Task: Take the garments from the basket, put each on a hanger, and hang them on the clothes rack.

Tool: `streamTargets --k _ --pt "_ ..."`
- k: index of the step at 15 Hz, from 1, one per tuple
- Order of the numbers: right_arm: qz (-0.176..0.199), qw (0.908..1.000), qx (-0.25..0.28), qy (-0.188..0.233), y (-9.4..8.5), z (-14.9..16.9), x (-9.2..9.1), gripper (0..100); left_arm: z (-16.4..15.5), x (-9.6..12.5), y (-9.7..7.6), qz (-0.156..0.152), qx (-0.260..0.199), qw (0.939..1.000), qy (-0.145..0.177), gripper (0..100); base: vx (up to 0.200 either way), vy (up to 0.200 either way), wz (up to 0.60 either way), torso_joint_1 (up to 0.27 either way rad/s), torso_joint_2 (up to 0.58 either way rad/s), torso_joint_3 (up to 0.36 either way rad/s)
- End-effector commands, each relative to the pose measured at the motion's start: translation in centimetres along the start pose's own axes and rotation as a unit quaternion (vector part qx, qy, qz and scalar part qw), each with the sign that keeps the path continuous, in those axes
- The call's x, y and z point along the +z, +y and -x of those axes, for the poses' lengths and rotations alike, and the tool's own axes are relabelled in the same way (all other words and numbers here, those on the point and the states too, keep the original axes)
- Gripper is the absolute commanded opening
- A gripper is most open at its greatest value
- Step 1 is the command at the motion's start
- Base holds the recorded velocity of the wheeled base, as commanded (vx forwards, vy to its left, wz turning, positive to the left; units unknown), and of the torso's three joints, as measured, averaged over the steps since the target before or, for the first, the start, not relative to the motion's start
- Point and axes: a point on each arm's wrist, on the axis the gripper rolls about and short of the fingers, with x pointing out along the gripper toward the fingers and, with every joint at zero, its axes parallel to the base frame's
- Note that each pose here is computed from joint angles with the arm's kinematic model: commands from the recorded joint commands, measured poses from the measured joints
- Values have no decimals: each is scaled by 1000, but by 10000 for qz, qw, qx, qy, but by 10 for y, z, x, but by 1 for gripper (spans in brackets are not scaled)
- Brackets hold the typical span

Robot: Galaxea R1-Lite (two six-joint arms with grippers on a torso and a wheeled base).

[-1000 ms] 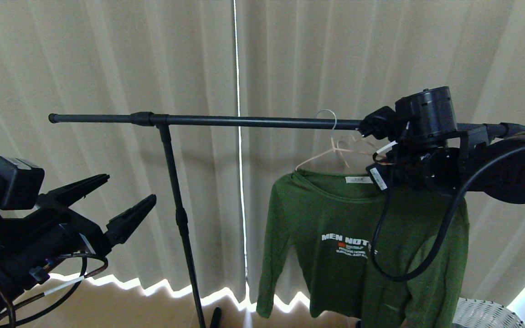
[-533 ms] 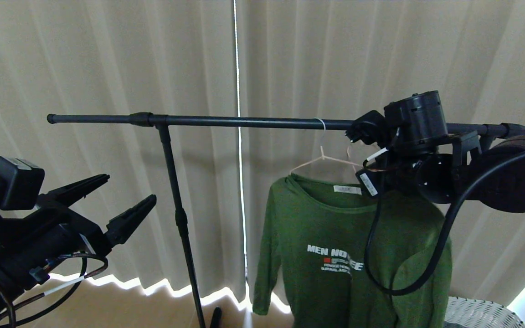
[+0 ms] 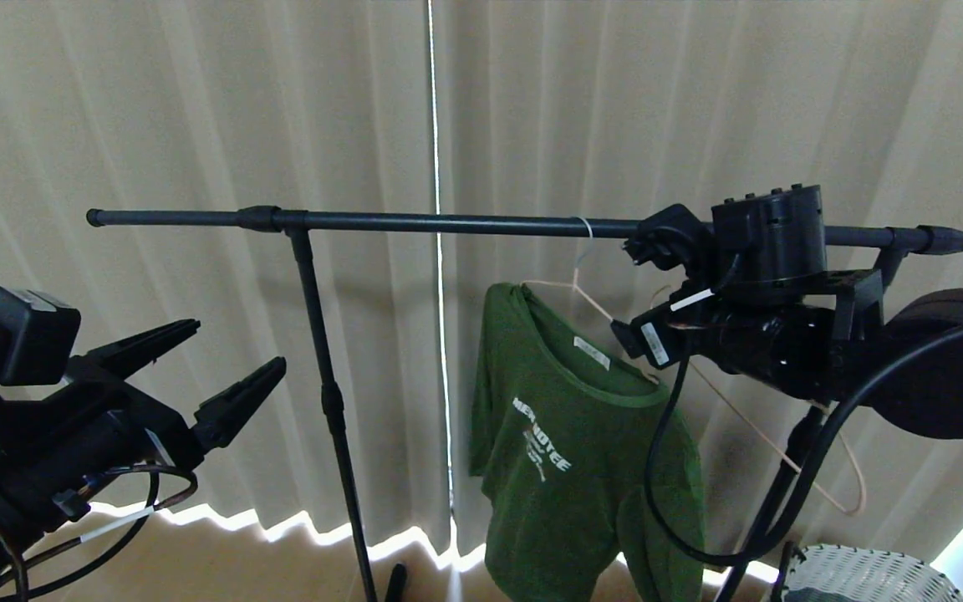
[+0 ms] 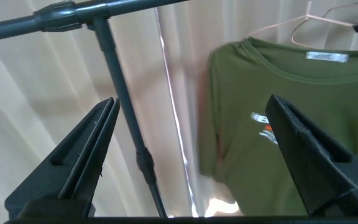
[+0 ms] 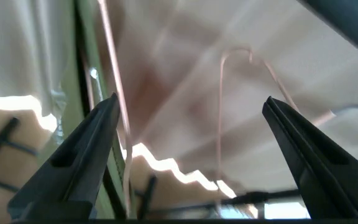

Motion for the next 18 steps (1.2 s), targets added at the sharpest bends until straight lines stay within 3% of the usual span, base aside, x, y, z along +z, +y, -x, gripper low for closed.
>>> streamTargets --k 1,7,9,11,15,18 --pt "-14 10000 21 -50 -4 9 -4 100 1 1 0 -7 10 10000 -21 100 0 0 0 0 0 0" --pt "-301 9981 -99 -525 -42 74 -8 100 9 -1 8 -246 269 9993 7 100 0 0 0 0 0 0" --pt "-477 9963 -518 -499 -76 105 -34 100 26 -6 1 -225 247 9994 48 100 0 0 0 0 0 0" --pt "-559 9950 -746 -345 -88 114 -53 100 29 -3 3 -241 327 9992 -14 100 0 0 0 0 0 0" --pt "-484 9971 -588 -75 -86 130 -98 100 37 -12 20 -447 924 9944 262 100 0 0 0 0 0 0" --pt "-550 9975 -347 -260 -85 142 -111 100 38 -15 19 -432 913 9944 327 100 0 0 0 0 0 0"
